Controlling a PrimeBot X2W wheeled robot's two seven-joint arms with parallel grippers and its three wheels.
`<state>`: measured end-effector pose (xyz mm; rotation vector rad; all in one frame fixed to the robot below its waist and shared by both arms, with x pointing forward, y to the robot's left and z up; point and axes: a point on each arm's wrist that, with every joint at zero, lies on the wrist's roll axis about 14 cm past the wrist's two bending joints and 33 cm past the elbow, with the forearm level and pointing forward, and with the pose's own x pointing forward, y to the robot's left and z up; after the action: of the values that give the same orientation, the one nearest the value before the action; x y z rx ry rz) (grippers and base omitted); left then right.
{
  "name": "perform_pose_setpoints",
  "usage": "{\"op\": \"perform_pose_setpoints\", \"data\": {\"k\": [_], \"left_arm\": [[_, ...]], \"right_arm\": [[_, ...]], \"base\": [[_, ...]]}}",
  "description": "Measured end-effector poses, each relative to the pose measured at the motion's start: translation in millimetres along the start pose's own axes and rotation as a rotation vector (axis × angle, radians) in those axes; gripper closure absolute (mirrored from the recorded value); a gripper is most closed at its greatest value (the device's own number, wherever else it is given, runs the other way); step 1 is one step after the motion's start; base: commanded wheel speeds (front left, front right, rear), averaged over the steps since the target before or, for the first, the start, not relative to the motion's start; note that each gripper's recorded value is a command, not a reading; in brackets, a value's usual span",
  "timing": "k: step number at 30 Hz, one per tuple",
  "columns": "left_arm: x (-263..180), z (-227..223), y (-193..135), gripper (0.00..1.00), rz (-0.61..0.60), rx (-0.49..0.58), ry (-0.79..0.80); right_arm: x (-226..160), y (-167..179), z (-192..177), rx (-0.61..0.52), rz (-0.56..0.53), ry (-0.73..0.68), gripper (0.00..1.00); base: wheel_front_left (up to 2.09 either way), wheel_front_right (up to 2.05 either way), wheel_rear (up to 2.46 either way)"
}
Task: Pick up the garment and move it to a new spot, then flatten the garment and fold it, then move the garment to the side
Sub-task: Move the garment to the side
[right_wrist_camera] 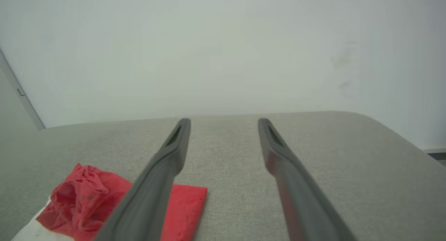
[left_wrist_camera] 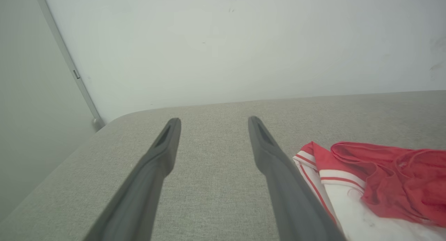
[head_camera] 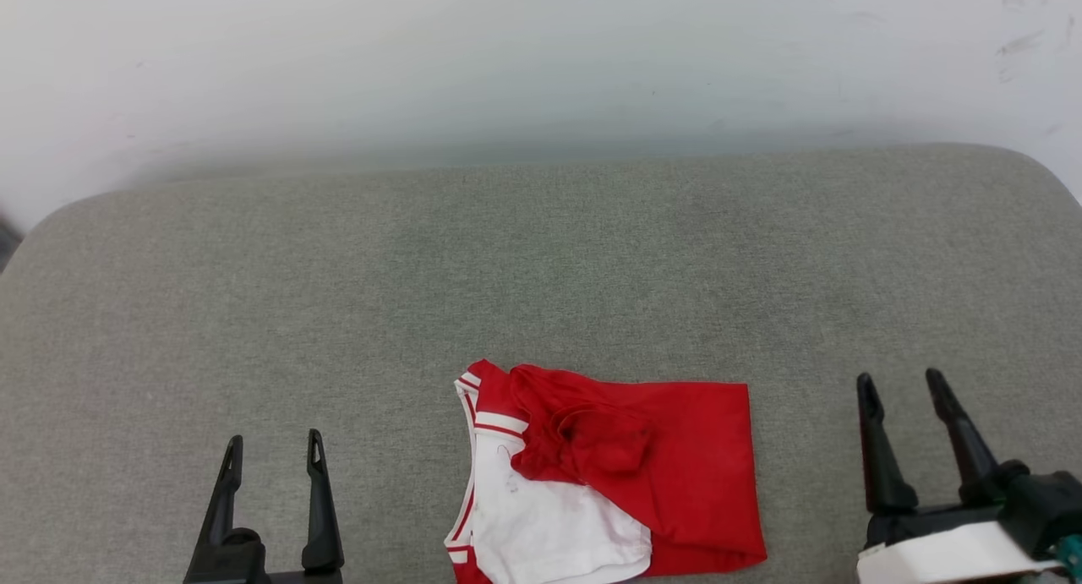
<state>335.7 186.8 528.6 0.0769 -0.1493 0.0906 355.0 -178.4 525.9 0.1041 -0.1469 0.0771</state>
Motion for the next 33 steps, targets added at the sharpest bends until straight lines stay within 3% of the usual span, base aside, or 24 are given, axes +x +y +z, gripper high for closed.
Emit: {"op": "perform_pose_setpoints", "data": {"k": [8,11,13,17,23,29,33], "left_arm": [[-0.6,-2.8,0.5,0.0,-0.003,-0.004,0.009],[0.4,-4.7,1.2,0.0,0.0,-0.004,0.015],[1.1,-6.6,-0.2,0.0,-0.007,-0.006,0.021],[4.7,-8.0,-0.8,0.0,-0.01,-0.009,0.024],[13.2,-10.1,-0.9,0.0,-0.01,-0.013,0.025],[21.2,-15.3,-0.9,0.0,-0.006,-0.016,0.036],[26.0,-20.4,0.0,0.0,-0.002,-0.013,0.048]], "right_arm": [[46.4,-10.2,65.8,-0.105,0.052,-0.194,0.0],[69.1,-1.4,71.9,-0.152,0.137,-0.146,0.0],[83.9,1.7,66.5,-0.168,0.177,-0.046,0.0],[90.1,8.9,19.9,-0.1,0.242,0.291,0.0],[56.0,7.7,-56.0,0.059,0.307,0.822,0.0],[22.2,14.4,-101.8,0.23,0.338,1.099,0.0],[12.0,30.5,-124.8,0.297,0.367,1.184,0.0]], "base": [[0.0,0.0,0.0],[0.0,0.0,0.0],[0.0,0.0,0.0],[0.0,0.0,0.0],[0.0,0.0,0.0],[0.0,0.0,0.0],[0.0,0.0,0.0]]}}
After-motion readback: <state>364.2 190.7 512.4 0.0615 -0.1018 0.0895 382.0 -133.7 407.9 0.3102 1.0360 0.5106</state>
